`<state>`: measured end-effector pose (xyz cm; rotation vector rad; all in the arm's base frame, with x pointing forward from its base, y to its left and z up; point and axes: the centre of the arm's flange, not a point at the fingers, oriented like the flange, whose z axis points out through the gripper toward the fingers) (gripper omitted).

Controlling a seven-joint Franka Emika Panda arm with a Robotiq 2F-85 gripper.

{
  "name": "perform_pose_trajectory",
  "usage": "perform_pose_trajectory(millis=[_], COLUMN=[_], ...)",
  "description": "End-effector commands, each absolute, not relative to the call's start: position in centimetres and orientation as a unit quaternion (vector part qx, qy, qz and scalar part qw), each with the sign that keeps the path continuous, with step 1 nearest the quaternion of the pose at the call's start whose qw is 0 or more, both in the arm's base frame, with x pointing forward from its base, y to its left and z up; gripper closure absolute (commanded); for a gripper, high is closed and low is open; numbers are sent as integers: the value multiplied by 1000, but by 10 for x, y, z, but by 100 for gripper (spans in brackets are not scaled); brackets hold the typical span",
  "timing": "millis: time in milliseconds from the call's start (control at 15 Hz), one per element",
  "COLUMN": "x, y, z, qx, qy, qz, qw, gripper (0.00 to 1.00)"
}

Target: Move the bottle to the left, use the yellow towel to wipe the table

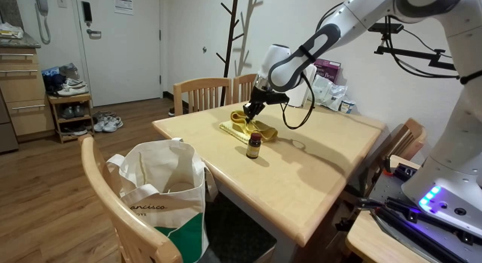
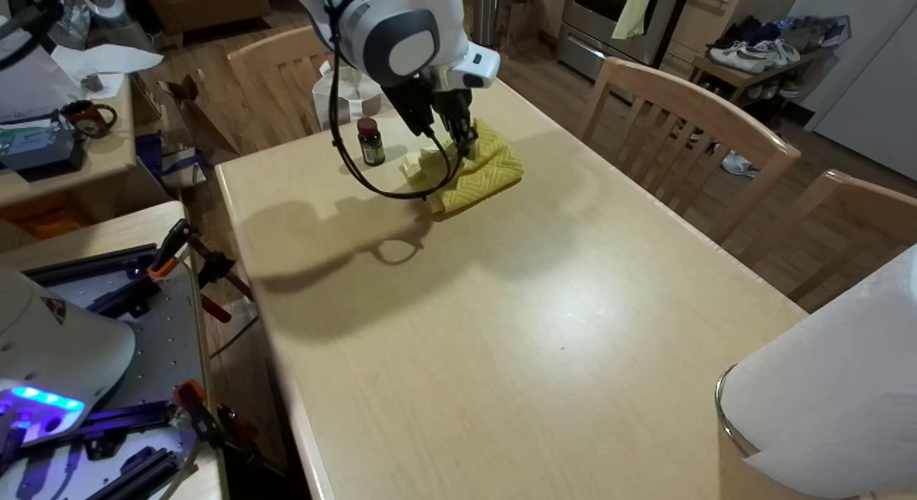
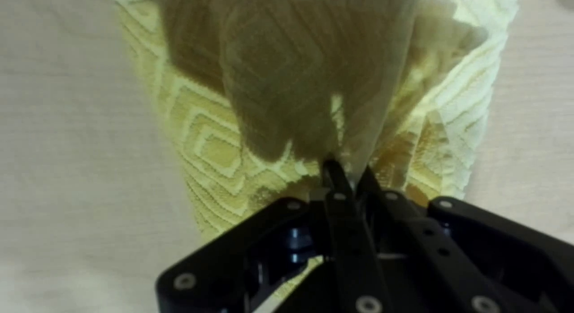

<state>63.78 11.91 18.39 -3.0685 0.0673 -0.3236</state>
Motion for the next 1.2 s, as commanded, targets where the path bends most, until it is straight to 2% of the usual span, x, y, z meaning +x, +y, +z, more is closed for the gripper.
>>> perform_pose_trajectory(millis=[0, 400, 667, 933, 1133], x=[691, 733, 731, 704, 695], y=[133, 67, -4, -48, -53], z=[148, 144, 141, 124, 124], qx=[-995, -997, -994, -990, -989], qy=[-46, -22, 33, 96, 136], qz=[-84, -47, -32, -4, -3], qw=[14, -59, -102, -100, -64], gripper=[98, 98, 98, 98, 98])
